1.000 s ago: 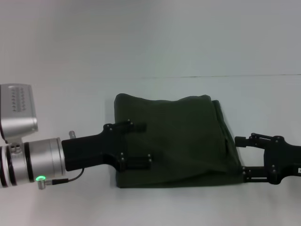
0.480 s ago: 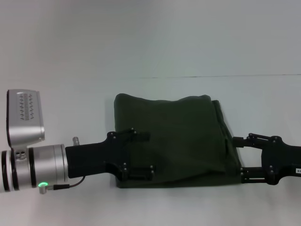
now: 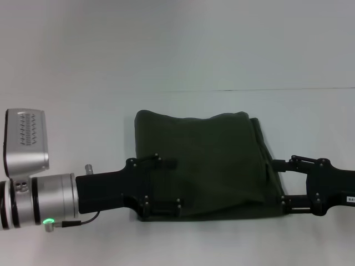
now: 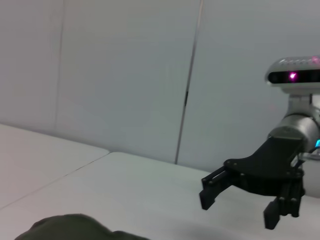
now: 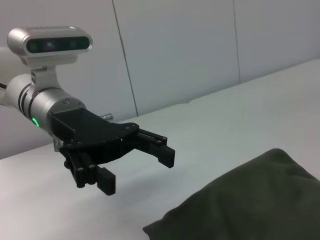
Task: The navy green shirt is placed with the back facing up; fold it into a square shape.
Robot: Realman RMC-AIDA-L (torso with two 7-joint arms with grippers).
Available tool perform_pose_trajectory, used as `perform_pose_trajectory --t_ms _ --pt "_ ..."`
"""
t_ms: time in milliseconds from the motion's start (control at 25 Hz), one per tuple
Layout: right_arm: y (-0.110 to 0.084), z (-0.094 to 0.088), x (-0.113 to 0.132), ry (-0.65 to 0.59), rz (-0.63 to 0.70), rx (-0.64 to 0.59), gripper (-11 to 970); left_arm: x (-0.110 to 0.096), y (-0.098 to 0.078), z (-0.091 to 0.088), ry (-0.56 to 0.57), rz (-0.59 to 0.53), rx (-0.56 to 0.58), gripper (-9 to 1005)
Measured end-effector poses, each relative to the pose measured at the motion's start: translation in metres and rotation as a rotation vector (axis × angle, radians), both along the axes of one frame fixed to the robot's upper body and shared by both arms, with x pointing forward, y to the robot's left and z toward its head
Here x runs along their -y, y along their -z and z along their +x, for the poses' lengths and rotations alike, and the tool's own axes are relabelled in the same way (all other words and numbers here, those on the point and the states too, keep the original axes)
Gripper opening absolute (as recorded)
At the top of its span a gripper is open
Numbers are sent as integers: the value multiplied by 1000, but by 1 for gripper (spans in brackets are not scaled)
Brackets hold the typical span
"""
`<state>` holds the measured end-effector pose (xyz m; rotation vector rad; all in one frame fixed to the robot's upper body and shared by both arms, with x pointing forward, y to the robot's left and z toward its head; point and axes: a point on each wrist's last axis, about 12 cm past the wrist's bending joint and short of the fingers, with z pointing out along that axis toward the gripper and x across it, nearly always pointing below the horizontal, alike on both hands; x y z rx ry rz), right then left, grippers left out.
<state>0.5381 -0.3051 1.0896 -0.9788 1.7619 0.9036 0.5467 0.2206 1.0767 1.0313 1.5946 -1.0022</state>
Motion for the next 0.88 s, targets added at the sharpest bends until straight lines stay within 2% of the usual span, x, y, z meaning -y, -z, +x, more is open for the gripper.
perform_pose_trajectory --t_ms 880 --pt "-1 1 -1 -5 0 8 916 -2 2 -5 3 -6 -9 936"
